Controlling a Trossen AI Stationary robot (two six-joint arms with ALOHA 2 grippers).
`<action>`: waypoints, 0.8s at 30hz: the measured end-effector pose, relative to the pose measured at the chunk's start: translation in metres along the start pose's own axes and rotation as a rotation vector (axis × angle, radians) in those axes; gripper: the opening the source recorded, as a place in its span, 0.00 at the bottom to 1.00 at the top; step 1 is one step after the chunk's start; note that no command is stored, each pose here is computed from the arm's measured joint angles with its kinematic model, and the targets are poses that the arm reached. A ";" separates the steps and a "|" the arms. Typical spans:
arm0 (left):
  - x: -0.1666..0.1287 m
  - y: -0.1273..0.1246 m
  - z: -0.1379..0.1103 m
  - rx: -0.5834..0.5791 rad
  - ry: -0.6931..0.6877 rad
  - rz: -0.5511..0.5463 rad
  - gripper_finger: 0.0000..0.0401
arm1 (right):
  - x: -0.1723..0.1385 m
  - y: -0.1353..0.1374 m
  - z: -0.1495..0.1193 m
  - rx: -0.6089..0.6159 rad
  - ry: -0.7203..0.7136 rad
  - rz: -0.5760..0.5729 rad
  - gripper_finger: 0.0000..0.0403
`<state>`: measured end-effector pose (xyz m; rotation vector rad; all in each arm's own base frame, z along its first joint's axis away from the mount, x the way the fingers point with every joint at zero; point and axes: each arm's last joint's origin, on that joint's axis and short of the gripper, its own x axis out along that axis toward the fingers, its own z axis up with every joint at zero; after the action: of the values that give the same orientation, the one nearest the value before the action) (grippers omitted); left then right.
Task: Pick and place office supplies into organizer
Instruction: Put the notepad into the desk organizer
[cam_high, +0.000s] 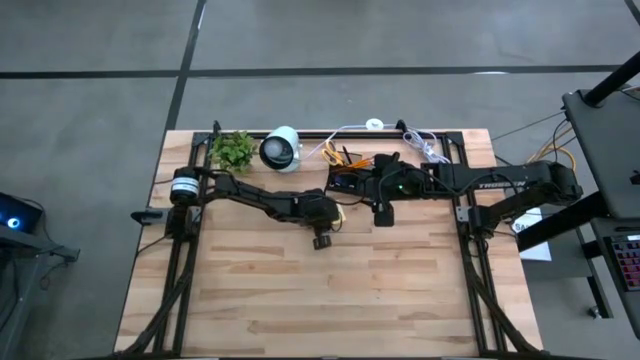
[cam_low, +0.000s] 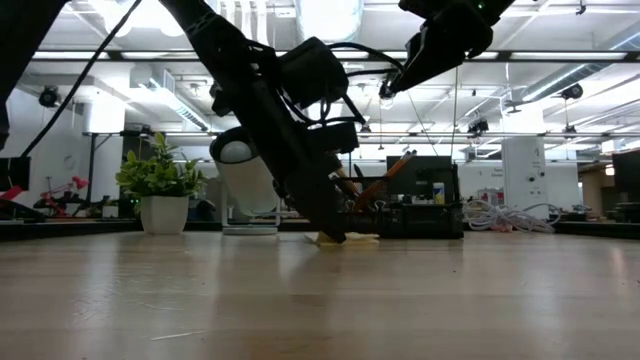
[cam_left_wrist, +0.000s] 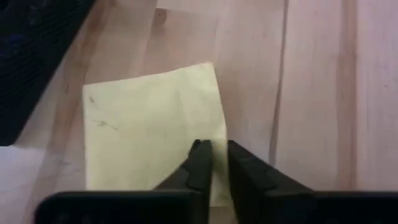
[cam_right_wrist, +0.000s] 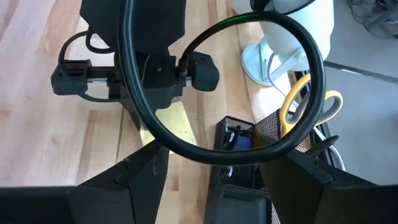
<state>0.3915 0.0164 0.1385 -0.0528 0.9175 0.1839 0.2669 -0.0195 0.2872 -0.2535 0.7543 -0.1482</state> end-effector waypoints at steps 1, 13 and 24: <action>0.000 0.000 0.000 -0.001 0.001 -0.006 0.04 | 0.000 0.000 0.000 0.004 0.001 0.000 0.57; -0.007 0.003 0.007 0.004 0.024 0.000 0.00 | -0.004 -0.001 0.000 0.031 -0.011 -0.002 0.57; -0.033 0.001 0.041 0.105 -0.078 -0.006 0.00 | -0.031 -0.010 -0.004 0.080 -0.005 -0.160 0.57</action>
<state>0.4037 0.0184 0.1894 0.0484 0.8473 0.1307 0.2414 -0.0228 0.3075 -0.2383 0.7208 -0.3287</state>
